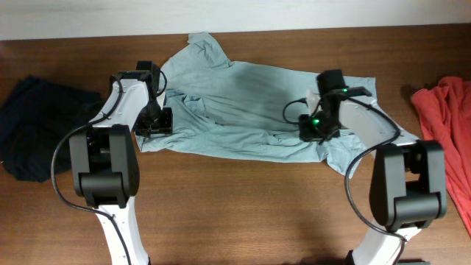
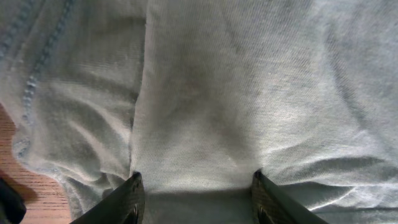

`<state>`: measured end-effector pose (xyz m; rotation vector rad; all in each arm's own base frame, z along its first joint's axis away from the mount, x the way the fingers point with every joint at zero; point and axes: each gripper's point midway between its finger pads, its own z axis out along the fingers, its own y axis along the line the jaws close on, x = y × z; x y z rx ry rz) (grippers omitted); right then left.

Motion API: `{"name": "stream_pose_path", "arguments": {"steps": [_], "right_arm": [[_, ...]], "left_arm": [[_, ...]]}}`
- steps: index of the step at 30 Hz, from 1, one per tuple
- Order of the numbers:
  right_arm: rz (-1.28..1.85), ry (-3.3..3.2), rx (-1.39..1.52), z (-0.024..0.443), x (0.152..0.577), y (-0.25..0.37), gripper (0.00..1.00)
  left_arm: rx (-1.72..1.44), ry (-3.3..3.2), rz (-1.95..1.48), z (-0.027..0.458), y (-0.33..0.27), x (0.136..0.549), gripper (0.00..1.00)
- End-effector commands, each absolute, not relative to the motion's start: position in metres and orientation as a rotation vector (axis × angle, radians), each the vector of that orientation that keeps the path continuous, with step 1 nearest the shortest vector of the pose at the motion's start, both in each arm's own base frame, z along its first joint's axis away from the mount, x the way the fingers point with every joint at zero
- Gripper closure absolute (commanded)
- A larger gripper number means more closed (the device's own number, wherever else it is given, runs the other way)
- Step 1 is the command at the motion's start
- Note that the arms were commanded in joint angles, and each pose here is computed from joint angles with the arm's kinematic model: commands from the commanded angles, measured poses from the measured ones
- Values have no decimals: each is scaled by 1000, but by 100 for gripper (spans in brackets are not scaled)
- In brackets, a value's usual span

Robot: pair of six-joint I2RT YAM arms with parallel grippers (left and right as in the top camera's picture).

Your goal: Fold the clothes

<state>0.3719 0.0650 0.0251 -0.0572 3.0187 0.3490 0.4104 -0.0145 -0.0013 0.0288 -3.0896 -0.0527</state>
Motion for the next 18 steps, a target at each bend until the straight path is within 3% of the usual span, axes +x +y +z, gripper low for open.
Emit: {"name": "stream_pose_path", "arguments": {"steps": [1,2,12,18], "right_arm": [[542,3006,195,42,371,49,70],[679,2993,202,48,366,49,64],[806,3012,528,61,337,-3,59],[463,3105,820,47,313,-52,59]], "left_arm": [[15,-3007,-46,-29,-18,392,44],[15,-3007,-46,-29,-18,392,44],[15,-3007,-46,-29,-18,393,39],[15,-3009,-46,-29,-18,393,38]]}}
